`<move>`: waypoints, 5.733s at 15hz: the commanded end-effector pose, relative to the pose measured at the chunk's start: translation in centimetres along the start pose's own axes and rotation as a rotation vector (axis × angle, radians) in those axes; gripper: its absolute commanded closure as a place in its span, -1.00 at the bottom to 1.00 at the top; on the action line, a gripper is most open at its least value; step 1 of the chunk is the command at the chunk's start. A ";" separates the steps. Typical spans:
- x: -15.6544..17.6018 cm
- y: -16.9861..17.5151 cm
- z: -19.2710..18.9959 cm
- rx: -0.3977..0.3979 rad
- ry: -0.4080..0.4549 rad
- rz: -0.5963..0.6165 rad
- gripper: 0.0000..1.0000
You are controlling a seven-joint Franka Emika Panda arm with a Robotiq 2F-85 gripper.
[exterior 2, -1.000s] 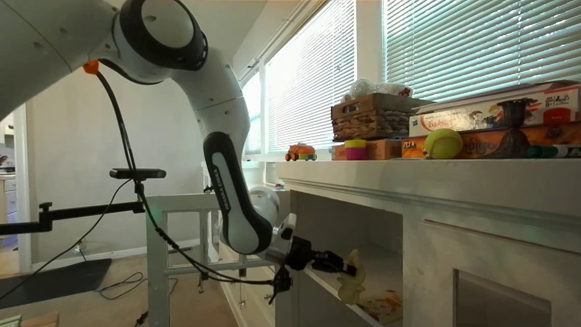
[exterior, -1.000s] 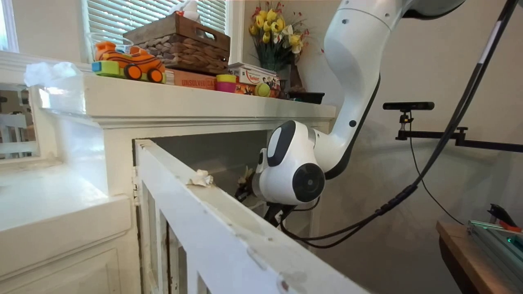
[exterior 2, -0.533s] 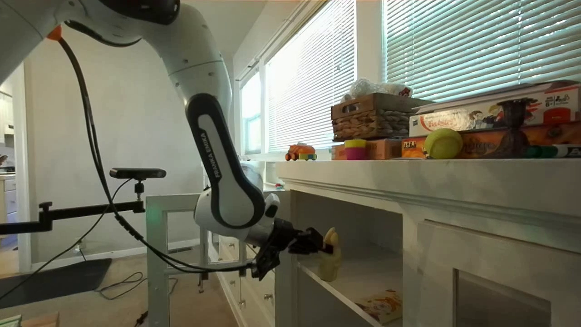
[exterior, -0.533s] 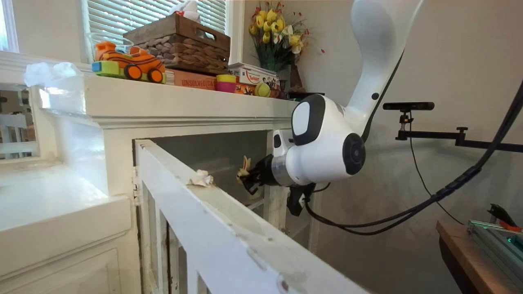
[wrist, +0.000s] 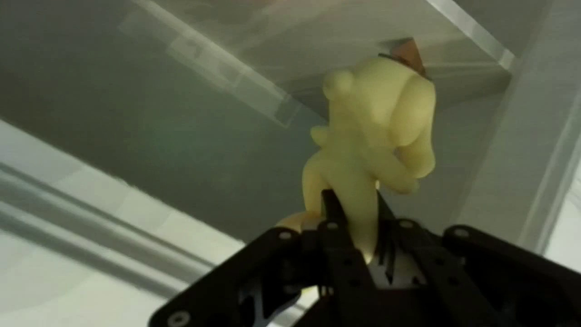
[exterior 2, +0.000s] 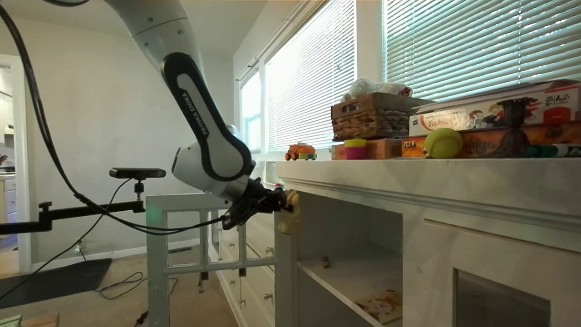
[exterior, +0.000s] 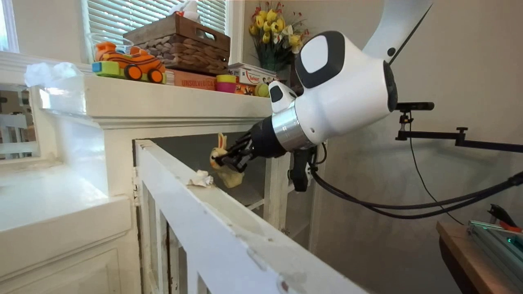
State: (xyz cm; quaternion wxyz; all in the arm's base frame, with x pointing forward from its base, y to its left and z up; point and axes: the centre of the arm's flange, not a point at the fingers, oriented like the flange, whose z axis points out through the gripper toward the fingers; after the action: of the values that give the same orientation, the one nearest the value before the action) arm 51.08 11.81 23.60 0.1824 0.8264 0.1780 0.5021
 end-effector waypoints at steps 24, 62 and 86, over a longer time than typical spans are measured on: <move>6.7 8.2 -8.0 0.092 0.149 0.014 0.91; -2.7 42.4 -9.3 -1.251 0.131 0.453 0.91; -3.9 52.6 -4.9 -1.224 0.130 0.559 0.91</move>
State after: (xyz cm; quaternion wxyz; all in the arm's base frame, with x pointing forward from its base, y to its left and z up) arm 49.12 -32.70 47.43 0.4769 0.5624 -0.3305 0.5892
